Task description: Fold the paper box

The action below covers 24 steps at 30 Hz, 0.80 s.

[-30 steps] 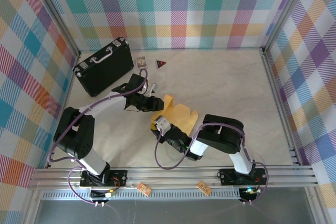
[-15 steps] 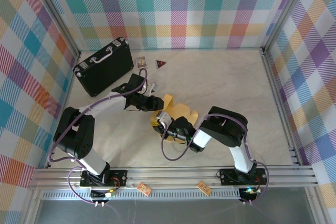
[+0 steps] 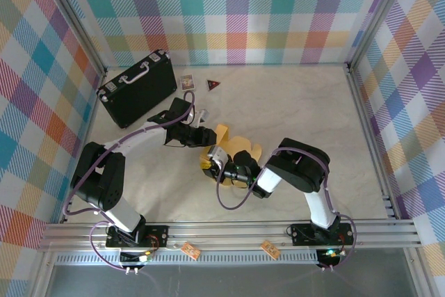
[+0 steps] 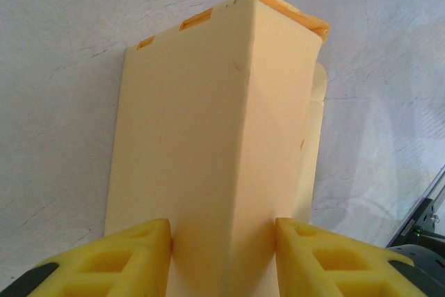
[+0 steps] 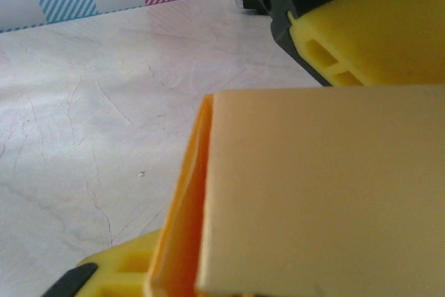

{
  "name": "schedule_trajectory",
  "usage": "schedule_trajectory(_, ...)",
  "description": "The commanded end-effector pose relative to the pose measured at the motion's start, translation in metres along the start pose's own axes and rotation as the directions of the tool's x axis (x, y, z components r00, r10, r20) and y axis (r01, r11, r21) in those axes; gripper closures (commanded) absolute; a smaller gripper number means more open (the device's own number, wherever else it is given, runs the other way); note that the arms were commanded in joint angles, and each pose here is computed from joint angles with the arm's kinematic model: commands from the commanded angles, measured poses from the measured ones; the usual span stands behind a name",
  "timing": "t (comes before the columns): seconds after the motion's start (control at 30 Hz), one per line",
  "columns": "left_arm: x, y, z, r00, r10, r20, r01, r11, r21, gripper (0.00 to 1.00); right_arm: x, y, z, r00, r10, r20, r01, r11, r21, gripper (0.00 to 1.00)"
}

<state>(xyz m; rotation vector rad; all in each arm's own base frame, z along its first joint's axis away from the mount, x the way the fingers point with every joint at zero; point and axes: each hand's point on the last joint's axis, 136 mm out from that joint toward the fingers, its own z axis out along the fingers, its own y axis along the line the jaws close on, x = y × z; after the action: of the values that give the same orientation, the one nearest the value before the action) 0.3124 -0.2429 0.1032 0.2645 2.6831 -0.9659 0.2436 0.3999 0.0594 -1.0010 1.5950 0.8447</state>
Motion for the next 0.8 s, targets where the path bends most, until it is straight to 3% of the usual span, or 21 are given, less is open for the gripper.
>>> schedule_trajectory(0.0, 0.039, 0.029, 0.006, 0.989, -0.096, -0.117, 0.084, 0.992, -0.098, 0.59, -0.005, -0.013, -0.007, 1.0, 0.02, 0.009, -0.02, 0.998, 0.067, 0.64)
schedule_trajectory(0.37, 0.037, 0.028, 0.004, 0.99, -0.092, -0.11, 0.081, 0.992, -0.101, 0.59, -0.003, 0.003, -0.038, 0.999, 0.049, 0.004, -0.049, 0.995, 0.084, 0.49)
schedule_trajectory(0.77, 0.038, 0.027, 0.004, 0.99, -0.09, -0.109, 0.08, 0.992, -0.095, 0.59, -0.024, 0.016, -0.034, 0.998, -0.061, 0.035, 0.047, 0.948, 0.314, 0.58)
